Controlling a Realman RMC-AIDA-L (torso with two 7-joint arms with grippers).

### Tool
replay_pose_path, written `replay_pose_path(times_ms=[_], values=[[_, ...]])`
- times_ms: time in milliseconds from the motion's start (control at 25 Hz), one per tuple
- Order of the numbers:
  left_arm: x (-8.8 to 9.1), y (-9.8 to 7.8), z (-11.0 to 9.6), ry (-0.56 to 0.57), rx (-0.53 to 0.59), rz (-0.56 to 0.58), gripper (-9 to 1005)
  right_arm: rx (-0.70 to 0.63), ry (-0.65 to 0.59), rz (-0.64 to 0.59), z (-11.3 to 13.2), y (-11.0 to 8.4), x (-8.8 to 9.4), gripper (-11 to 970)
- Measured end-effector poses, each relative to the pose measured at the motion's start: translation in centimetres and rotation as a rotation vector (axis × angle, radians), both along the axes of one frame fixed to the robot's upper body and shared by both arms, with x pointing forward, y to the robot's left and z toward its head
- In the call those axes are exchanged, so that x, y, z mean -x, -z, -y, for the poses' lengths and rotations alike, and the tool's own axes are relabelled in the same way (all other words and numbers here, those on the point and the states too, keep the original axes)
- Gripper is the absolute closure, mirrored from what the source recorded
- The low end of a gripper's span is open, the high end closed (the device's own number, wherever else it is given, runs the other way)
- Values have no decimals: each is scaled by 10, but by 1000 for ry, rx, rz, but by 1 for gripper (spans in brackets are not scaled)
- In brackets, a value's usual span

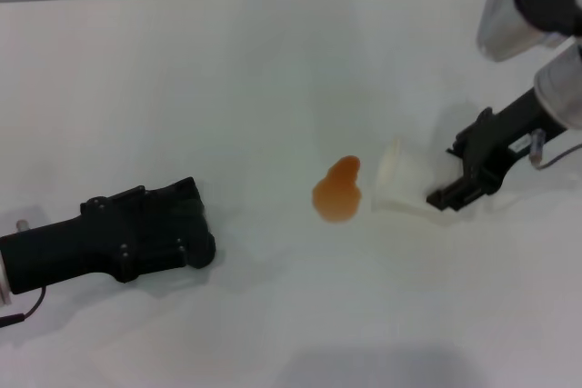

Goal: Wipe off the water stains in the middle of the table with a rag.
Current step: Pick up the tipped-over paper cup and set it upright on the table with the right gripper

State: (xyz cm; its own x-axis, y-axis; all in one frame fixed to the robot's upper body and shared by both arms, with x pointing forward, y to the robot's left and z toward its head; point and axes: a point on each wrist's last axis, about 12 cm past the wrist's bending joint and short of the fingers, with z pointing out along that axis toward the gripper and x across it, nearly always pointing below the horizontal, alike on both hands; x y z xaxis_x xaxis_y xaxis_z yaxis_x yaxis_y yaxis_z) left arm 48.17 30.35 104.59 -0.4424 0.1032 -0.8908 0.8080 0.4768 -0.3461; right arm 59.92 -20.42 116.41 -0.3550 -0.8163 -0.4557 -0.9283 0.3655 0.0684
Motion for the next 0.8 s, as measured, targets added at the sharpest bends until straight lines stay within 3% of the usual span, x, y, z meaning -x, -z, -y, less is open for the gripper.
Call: replay_pose_path(times_ms=[200, 400, 600, 800], values=[[0, 0, -1, -2, -1, 2, 123, -127, 35, 61, 15, -27, -2, 313], [-2, 1, -2, -18, -10, 2, 123, -405, 27, 215, 39, -35, 7, 325], [-2, 1, -1, -22, -12, 2, 124, -581, 31, 366, 63, -23, 24, 333], [-2, 1, -1, -24, -10, 3, 125, -721, 53, 437, 77, 1, 38, 337]])
